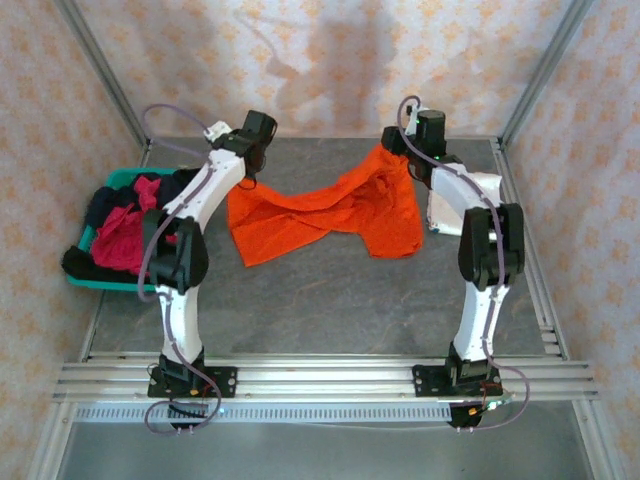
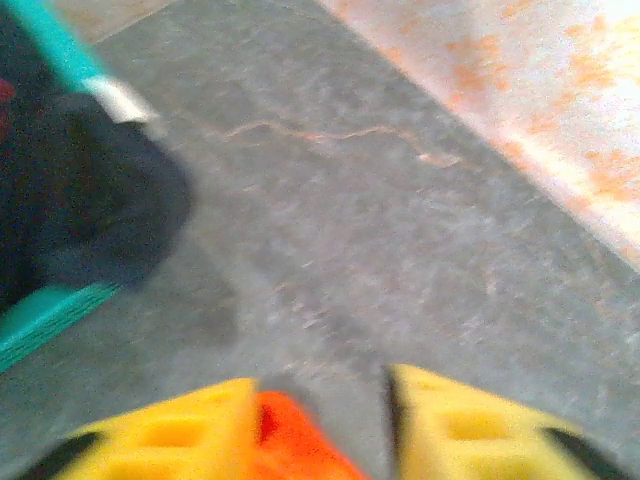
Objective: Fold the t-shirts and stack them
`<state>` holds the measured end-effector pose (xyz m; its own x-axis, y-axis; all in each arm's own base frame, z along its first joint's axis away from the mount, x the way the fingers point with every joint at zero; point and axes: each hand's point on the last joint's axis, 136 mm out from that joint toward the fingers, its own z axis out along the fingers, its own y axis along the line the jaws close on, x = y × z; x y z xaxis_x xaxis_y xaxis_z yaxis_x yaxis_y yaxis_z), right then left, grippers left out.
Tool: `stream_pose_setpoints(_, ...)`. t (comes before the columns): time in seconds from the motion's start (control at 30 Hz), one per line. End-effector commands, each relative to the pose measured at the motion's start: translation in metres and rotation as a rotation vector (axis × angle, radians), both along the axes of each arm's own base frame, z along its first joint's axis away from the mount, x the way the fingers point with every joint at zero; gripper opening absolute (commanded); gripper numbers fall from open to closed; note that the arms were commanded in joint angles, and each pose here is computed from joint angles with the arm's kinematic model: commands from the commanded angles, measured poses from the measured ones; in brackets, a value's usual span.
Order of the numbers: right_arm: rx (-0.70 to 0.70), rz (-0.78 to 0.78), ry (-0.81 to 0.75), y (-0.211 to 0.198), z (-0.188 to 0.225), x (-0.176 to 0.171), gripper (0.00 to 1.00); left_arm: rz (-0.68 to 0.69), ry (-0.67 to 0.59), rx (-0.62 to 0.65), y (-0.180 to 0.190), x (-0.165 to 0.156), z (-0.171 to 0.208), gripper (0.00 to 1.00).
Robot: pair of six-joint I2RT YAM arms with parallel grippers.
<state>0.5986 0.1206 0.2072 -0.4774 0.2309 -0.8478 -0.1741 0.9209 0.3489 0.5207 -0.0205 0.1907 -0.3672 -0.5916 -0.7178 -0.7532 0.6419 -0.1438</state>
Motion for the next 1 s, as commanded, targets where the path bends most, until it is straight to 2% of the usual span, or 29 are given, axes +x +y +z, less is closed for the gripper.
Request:
stream_pose_setpoints(0.0, 0.037, -0.070, -0.070, -0.012, 0.020, 0.015, 0.99, -0.055, 0.104, -0.013, -0.005, -0.001, -0.011, 1.00)
stream_pose_setpoints(0.13, 0.029, -0.090, -0.048, -0.019, 0.018, -0.008, 0.99, -0.056, 0.062, -0.036, -0.007, -0.018, -0.009, 1.00)
stream_pose_setpoints(0.27, 0.028, -0.046, 0.004, -0.016, 0.002, -0.048, 0.99, 0.005, 0.113, -0.048, 0.003, -0.053, -0.027, 0.99)
stream_pose_setpoints(0.4, 0.045, 0.026, 0.066, -0.005, -0.012, -0.093, 1.00, 0.072, 0.159, -0.108, 0.006, -0.092, -0.056, 0.85)
stream_pose_setpoints(0.5, 0.028, 0.077, 0.094, 0.008, -0.017, -0.121, 1.00, 0.098, 0.198, -0.134, 0.007, -0.109, -0.075, 0.71)
stream_pose_setpoints(0.6, 0.013, 0.107, 0.118, 0.016, -0.021, -0.143, 1.00, 0.109, 0.227, -0.150, 0.006, -0.116, -0.089, 0.62)
stream_pose_setpoints(0.8, 0.000, 0.135, 0.145, 0.024, -0.027, -0.172, 1.00, 0.114, 0.271, -0.175, 0.000, -0.113, -0.110, 0.53)
stream_pose_setpoints(0.97, -0.023, 0.114, 0.154, 0.016, -0.031, -0.182, 1.00, 0.122, 0.318, -0.173, 0.001, -0.108, -0.131, 0.51)
